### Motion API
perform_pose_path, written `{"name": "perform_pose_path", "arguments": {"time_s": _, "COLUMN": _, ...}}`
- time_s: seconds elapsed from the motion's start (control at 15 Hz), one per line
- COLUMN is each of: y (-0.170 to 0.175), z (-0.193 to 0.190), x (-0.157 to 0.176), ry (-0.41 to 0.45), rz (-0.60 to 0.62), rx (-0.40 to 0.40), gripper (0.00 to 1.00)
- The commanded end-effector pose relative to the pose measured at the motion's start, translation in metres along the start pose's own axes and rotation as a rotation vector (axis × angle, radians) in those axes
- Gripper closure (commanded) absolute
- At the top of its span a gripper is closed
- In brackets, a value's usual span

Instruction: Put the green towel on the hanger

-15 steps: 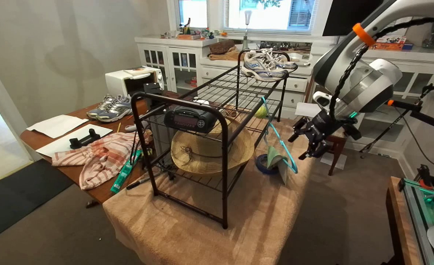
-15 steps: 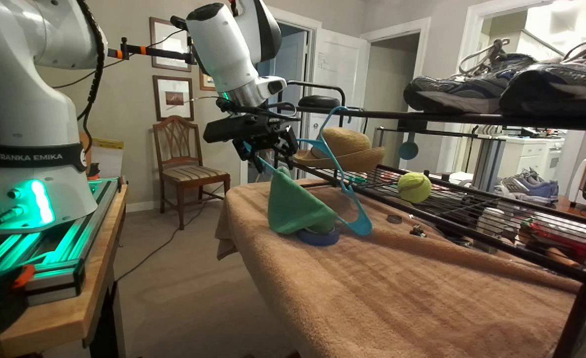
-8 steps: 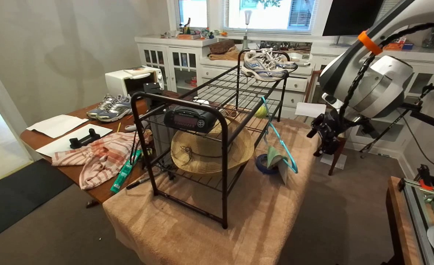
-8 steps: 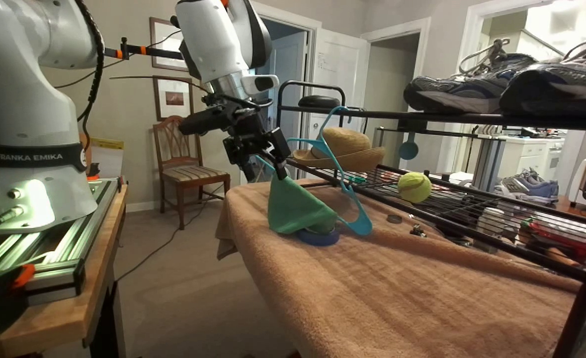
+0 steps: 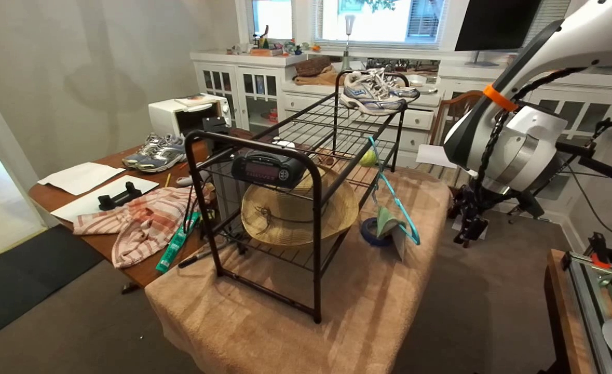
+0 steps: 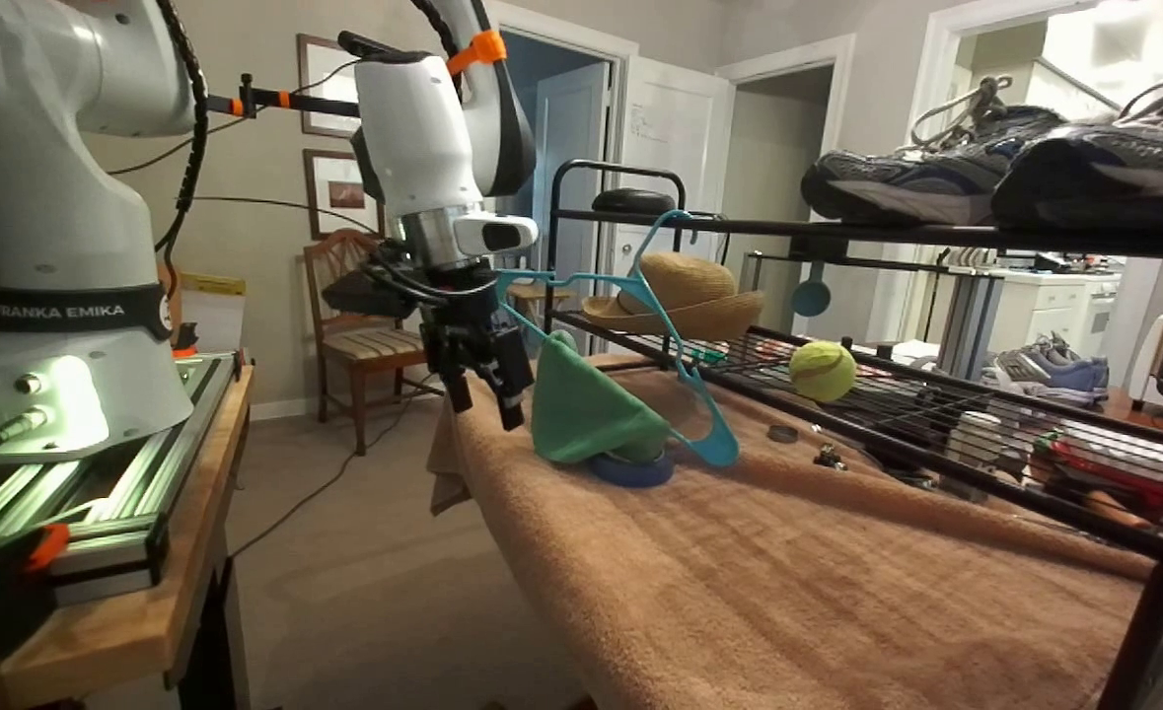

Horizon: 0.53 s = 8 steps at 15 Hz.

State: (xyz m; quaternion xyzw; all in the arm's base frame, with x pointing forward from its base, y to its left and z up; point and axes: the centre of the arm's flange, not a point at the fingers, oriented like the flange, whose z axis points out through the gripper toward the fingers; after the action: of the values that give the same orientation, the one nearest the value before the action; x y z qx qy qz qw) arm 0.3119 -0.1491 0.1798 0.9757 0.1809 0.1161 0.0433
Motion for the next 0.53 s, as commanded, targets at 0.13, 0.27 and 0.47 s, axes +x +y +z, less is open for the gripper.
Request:
{"name": "perform_pose_path", "arguments": {"time_s": 0.13, "y": 0.013, "z": -0.064, "x": -0.001, "ry": -0.079, "rz": 0.046, "rx": 0.035, "gripper": 0.00}}
{"name": "perform_pose_path", "arguments": {"time_s": 0.27, "y": 0.001, "z": 0.012, "x": -0.017, "ry": -0.037, "rz": 0.040, "rx": 0.023, "gripper": 0.00}}
{"name": "perform_pose_path", "arguments": {"time_s": 0.47, "y": 0.002, "z": 0.014, "x": -0.019, "ry": -0.041, "rz": 0.045, "rx": 0.025, "gripper": 0.00}}
